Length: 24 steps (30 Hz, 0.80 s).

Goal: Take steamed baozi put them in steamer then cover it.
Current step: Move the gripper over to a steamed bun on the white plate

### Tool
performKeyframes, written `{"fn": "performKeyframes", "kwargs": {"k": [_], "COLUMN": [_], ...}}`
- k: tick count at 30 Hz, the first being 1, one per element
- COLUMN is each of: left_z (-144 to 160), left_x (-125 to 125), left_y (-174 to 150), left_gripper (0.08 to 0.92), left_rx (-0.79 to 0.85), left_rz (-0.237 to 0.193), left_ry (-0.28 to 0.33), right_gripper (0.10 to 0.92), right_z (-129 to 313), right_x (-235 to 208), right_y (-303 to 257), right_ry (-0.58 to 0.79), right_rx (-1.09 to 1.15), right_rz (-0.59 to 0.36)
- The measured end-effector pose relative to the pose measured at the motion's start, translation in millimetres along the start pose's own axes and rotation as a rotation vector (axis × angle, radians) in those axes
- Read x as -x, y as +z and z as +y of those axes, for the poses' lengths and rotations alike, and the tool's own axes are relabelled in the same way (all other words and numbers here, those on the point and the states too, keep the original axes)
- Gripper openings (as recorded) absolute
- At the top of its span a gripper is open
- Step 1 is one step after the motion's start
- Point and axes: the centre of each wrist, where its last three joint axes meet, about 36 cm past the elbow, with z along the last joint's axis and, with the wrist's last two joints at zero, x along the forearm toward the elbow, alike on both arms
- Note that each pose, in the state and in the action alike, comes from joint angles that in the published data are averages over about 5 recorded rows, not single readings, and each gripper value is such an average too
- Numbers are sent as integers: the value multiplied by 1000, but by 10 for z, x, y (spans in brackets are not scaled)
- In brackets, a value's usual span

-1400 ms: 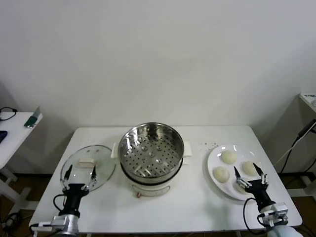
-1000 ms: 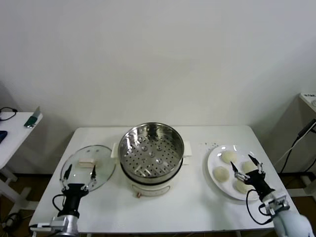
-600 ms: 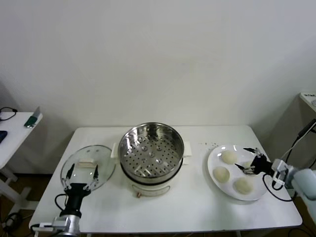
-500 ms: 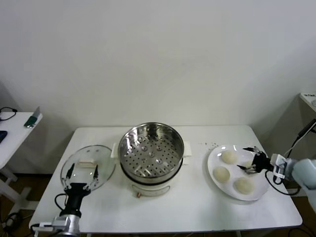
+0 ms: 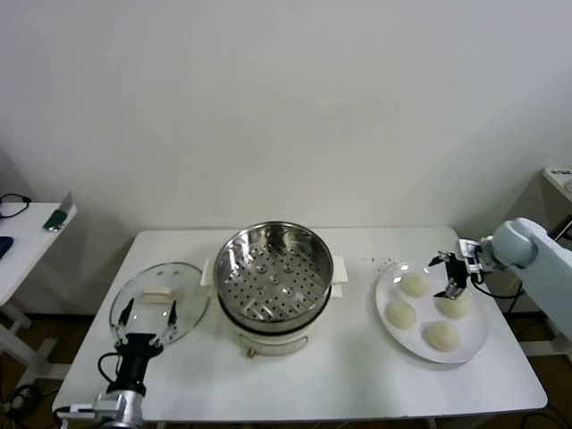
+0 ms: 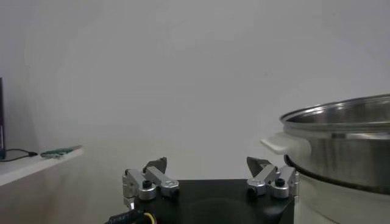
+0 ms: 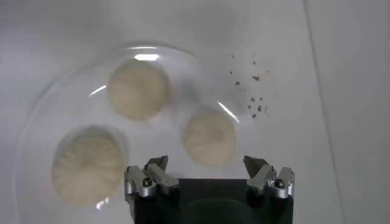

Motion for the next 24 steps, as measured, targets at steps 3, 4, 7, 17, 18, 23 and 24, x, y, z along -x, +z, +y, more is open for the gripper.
{"fn": "performKeyframes", "kwargs": {"k": [3, 4, 7, 17, 18, 23, 24], "left_z": [19, 25, 42, 87, 94, 124, 127], "left_x": [-8, -9, -9, -33, -35, -39, -40], "left_y": [2, 2, -2, 18, 21, 30, 32], "left_gripper": [823, 823, 823, 823, 823, 823, 823], "left_rx": [3, 4, 6, 13, 13, 17, 17], "left_rz": [2, 2, 1, 7, 8, 11, 11], "left_ry": [-5, -6, -10, -20, -22, -29, -30], "right_gripper": [823, 823, 823, 823, 823, 823, 823], "right_z": [-110, -142, -230, -368, -374, -389, -391], "right_x": [62, 81, 133, 352, 373, 474, 492], "right_y": [-96, -124, -201, -400, -414, -473, -486], "right_ry": [-22, -27, -40, -78, -81, -98, -101], "right_rx": [-16, -20, -31, -56, -58, -67, -68], "right_rz": [31, 40, 63, 112, 116, 127, 129]}}
